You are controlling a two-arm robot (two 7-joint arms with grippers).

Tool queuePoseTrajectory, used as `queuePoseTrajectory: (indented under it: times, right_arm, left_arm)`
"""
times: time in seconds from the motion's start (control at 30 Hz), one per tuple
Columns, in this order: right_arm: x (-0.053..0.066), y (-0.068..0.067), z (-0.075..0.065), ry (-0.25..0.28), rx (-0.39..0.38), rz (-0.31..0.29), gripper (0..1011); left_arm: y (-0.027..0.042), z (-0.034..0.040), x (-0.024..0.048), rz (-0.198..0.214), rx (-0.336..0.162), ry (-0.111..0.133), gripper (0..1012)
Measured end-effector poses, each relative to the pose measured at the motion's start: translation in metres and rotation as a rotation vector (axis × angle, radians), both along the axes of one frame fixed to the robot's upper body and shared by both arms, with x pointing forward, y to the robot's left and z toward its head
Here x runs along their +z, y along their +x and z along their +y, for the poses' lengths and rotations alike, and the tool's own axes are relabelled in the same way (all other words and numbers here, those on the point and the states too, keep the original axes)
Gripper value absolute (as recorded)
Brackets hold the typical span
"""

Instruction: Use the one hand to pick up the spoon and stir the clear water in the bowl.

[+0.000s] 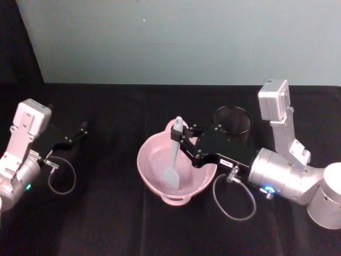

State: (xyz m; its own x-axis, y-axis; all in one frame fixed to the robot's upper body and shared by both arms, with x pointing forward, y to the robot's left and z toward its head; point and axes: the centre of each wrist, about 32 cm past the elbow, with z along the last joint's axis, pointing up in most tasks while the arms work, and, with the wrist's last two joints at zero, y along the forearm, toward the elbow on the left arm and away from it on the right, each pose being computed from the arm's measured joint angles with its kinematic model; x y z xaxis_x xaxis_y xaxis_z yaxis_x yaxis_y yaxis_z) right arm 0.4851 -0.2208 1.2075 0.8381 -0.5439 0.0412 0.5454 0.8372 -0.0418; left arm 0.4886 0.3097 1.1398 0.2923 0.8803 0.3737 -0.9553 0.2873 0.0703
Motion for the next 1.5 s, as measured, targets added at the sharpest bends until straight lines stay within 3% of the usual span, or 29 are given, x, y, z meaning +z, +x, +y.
queuePoseTrajectory:
  times: [0.17, 0.43, 0.87, 1.1, 1.23, 1.5]
  right_arm:
    - [-0.004, 0.006, 0.009, 0.021, -0.002, 0.002, 117]
    - [-0.01, 0.025, 0.021, 0.057, -0.07, -0.013, 117]
    - [-0.012, 0.039, 0.01, 0.023, -0.17, -0.062, 117]
    - [-0.01, 0.031, -0.003, -0.013, -0.192, -0.079, 117]
    - [-0.008, 0.018, -0.007, -0.032, -0.167, -0.086, 118]
    - [-0.002, -0.003, -0.003, -0.023, -0.086, -0.081, 117]
  left_arm:
    - [0.0, 0.0, 0.0, 0.0, 0.0, 0.0, 1011]
    - [0.0, 0.0, 0.0, 0.0, 0.0, 0.0, 1011]
    - [0.0, 0.0, 0.0, 0.0, 0.0, 0.0, 1011]
    - [0.0, 0.0, 0.0, 0.0, 0.0, 0.0, 1011]
    - [0.0, 0.0, 0.0, 0.0, 0.0, 0.0, 1011]
    - [0.0, 0.0, 0.0, 0.0, 0.0, 0.0, 1011]
